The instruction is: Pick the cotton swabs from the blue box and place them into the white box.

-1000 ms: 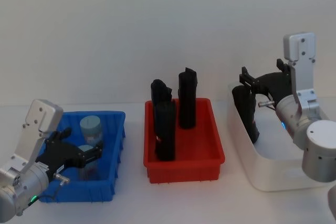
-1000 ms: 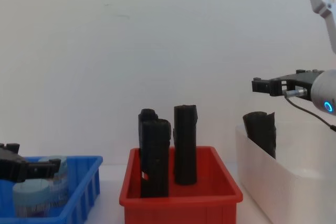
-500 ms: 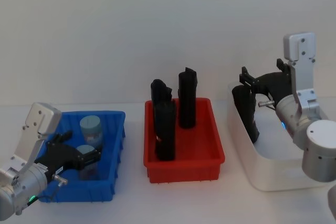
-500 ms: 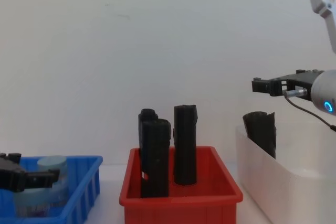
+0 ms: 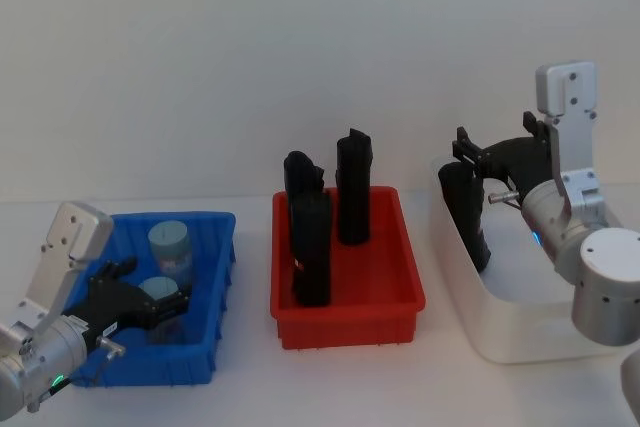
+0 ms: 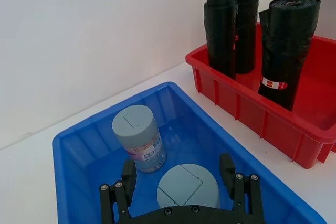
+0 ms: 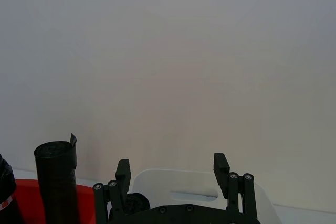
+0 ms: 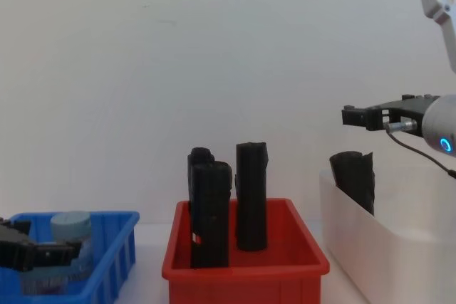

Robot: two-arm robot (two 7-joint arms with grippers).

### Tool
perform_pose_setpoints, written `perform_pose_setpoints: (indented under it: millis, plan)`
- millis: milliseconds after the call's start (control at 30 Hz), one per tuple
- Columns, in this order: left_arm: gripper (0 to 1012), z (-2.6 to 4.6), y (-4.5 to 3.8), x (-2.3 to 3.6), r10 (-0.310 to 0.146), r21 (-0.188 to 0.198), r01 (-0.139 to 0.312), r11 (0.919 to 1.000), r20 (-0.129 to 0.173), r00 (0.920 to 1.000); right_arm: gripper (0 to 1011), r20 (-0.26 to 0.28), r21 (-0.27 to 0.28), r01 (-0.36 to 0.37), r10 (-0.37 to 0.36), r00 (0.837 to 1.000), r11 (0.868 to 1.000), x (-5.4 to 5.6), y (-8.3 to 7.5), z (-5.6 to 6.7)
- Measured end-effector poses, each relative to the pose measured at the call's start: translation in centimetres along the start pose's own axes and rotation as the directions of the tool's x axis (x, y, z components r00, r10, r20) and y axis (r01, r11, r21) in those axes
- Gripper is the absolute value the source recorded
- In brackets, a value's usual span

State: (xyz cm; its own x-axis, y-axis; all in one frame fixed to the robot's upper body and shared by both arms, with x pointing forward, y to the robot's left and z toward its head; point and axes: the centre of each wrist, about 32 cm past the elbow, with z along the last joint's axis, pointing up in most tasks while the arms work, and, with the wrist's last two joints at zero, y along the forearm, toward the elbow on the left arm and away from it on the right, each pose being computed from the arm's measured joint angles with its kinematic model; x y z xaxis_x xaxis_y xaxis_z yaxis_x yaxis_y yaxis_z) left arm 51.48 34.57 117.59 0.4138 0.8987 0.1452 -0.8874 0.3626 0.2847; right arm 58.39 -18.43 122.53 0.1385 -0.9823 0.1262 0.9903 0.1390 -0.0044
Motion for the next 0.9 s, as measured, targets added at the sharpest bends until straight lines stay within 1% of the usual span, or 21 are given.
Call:
perform_pose_setpoints:
  millis: [233,467,900]
  plan:
    - [1004,-0.21,-0.05,0.17,-0.005,0.009,0.005,0.9999,-0.006,1.0000,1002,0.000,0.000,0.000,0.000,1.000,1.000,0.00,0.00,0.00]
    - [1004,-0.39,0.18,0.33,-0.002,0.025,0.003,0.9997,-0.016,0.9999,1002,0.000,0.000,0.000,0.000,1.000,1.000,0.00,0.00,0.00]
    - [1004,-0.46,0.33,0.47,-0.006,0.042,0.007,0.9991,-0.033,0.9994,1002,0.000,0.000,0.000,0.000,1.000,1.000,0.00,0.00,0.00]
